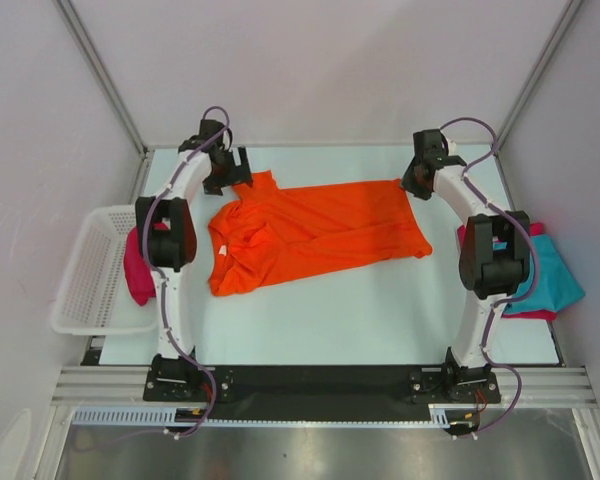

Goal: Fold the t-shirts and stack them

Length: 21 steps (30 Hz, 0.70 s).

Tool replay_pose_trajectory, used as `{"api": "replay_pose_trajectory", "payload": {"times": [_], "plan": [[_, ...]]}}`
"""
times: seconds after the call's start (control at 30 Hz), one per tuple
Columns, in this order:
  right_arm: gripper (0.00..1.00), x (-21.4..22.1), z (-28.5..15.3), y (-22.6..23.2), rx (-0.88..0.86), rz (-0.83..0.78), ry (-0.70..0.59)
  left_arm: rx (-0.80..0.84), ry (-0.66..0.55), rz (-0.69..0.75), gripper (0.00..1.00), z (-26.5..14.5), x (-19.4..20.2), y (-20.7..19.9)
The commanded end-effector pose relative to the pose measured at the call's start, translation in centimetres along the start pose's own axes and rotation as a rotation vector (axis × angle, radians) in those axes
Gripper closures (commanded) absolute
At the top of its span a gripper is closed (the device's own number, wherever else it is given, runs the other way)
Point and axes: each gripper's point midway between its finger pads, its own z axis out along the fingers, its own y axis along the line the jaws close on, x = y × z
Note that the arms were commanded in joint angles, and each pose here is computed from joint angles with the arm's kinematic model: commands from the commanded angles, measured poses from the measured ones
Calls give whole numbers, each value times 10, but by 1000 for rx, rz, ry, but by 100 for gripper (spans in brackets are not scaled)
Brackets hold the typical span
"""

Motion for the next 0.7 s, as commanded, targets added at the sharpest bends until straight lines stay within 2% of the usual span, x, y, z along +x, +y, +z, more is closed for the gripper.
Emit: {"api": "replay_pose_trajectory", "payload": {"times": [0.0,0.23,0.5,0.67], "plan": [[58,-28,-3,9,-9,-9,-84,156,-36,-54,0,-3,-24,-31],[57,-34,-3,4,21,-42,-102,153,-43,-74,1,17,-30,-27],[55,-39,-14,2,55,-90,-156,177,-59,-153,0,24,-37,-3],[55,-27,-18,5,59,-112,-134,149,-62,-169,0,30,-36,7]]}}
